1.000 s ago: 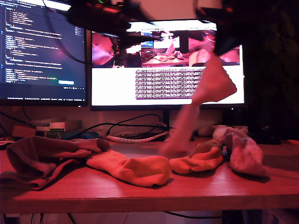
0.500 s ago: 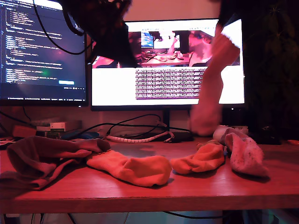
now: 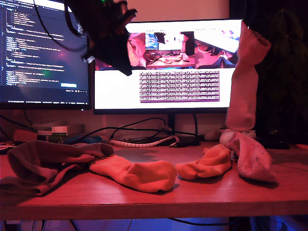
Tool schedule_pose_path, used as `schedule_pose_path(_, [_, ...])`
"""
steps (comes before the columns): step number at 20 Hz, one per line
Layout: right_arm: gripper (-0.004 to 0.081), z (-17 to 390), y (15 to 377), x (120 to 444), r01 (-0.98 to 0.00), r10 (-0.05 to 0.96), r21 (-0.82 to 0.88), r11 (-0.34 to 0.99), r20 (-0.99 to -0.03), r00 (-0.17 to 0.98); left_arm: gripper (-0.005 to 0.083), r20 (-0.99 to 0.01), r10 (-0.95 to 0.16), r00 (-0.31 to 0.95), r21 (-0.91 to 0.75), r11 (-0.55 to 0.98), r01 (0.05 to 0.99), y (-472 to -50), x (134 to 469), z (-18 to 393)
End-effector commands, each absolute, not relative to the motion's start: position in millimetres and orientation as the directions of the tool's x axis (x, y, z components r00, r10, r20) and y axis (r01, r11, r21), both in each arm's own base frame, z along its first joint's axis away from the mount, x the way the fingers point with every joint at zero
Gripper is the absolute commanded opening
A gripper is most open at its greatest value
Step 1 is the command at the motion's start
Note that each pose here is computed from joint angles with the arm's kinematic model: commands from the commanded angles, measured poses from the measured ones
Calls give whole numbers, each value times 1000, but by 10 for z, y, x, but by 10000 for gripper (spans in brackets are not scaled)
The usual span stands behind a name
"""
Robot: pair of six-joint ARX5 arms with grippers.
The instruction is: Pair up the socks based on colour and pattern, by placing them on top of one another
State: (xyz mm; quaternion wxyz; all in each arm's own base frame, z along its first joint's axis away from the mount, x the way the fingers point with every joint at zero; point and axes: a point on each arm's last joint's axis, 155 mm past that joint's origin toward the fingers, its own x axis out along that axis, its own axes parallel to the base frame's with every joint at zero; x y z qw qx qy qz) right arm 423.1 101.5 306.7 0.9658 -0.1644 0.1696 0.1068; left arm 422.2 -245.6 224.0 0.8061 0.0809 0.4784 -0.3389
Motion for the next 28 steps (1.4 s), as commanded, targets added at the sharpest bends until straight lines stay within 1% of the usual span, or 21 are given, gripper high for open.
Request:
schedule_pose_path(1, [-13, 3078, 1028, 4251, -262, 154, -276, 925, -358, 921, -19, -823, -430, 372, -127, 777, 616, -2304, 4126, 2398])
schedule_pose_path(4, [-13, 3071, 1040, 4246, -268, 160, -274, 923, -361, 919, -19, -806, -423, 414, -99, 786, 610, -2186, 3962, 2369])
schedule_pose_path(7, [-13, 3091, 1040, 4254, -264, 160, -270, 926, -353, 922, -19, -771, -426, 473, -72, 797, 600, -2025, 3748, 2246])
schedule_pose_path(10, [-13, 3239, 1049, 4304, -237, 163, -237, 942, -294, 942, -19, -710, -444, 547, -52, 807, 588, -1856, 3541, 2151])
schedule_pose_path(13, [-13, 3330, 1038, 4399, -206, 147, -236, 950, -244, 959, -19, -676, -456, 579, -67, 820, 568, -1745, 3280, 2025])
schedule_pose_path(15, [-13, 3225, 1022, 4511, -189, 126, -241, 952, -254, 959, -19, -677, -455, 578, -74, 824, 561, -1678, 3121, 1937])
schedule_pose_path(17, [-13, 2976, 1045, 4597, -201, 123, -232, 952, -313, 942, -19, -681, -455, 574, -85, 827, 555, -1642, 3018, 1893])
schedule_pose_path(18, [-13, 2809, 1059, 4627, -206, 121, -212, 955, -357, 926, -19, -680, -455, 574, -88, 829, 553, -1631, 2994, 1893])
schedule_pose_path(20, [-13, 2464, 1073, 4561, -227, 114, -192, 955, -470, 875, -19, -675, -457, 579, -89, 830, 551, -1622, 2972, 1922])
schedule_pose_path(21, [-13, 2301, 1097, 4470, -243, 113, -180, 953, -532, 839, -19, -669, -459, 584, -87, 829, 552, -1622, 2971, 1946])
schedule_pose_path(25, [-13, 1893, 1138, 4038, -284, 97, -150, 947, -708, 699, -19, -665, -461, 588, -86, 829, 553, -1621, 2965, 1966])
schedule_pose_path(28, [-13, 1696, 1198, 3694, -308, 86, -128, 943, -799, 595, -19, -659, -481, 578, -100, 818, 567, -1658, 2949, 1978])
